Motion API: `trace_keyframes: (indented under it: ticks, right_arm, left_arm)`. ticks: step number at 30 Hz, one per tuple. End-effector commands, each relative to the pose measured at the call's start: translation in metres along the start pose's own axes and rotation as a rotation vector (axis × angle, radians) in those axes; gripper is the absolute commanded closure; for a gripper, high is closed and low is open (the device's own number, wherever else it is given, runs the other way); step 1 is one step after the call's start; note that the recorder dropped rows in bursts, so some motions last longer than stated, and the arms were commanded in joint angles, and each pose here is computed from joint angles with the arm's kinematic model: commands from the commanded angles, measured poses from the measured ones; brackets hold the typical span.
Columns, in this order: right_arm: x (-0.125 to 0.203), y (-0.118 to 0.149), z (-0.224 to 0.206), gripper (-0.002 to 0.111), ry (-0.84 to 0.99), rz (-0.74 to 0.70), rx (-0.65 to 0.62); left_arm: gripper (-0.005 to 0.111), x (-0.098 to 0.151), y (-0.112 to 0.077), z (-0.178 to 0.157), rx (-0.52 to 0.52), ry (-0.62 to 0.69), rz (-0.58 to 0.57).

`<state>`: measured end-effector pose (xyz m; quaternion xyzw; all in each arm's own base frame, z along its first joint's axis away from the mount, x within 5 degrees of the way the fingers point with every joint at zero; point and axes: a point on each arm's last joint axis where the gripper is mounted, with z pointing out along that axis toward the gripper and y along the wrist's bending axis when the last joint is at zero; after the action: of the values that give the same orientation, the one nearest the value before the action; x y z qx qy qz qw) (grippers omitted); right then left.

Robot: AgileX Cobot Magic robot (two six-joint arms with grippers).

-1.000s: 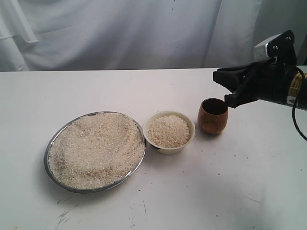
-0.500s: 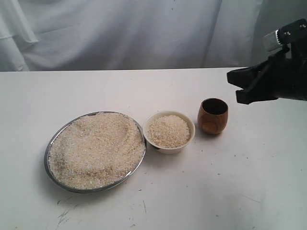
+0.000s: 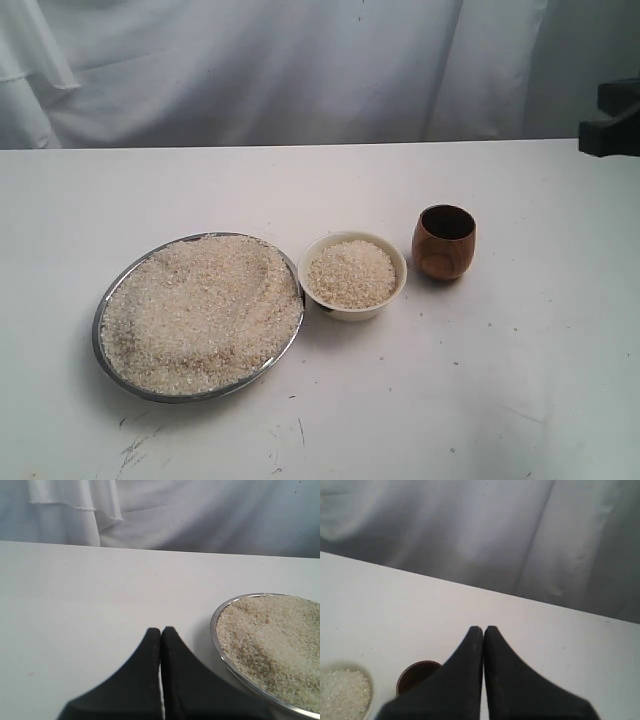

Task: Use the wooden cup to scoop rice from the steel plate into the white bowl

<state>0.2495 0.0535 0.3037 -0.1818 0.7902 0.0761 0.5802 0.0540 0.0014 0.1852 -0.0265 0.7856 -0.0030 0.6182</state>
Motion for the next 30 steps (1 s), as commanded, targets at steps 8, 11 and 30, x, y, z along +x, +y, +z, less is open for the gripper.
trace_keyframes:
  ticks: [8, 11, 30]
  right_arm:
    - [-0.012, -0.007, -0.024, 0.108, -0.061, 0.079, 0.111]
    - [-0.015, -0.007, -0.028, 0.108, -0.078, 0.092, 0.112]
    - [0.046, 0.004, -0.094, 0.108, -0.084, 0.090, 0.267]
  left_arm:
    - [0.107, 0.001, 0.000, 0.000, -0.001, -0.006, -0.002]
    - [0.107, 0.001, 0.000, 0.000, -0.001, -0.006, -0.002]
    - [0.107, 0.001, 0.000, 0.000, -0.001, -0.006, -0.002]
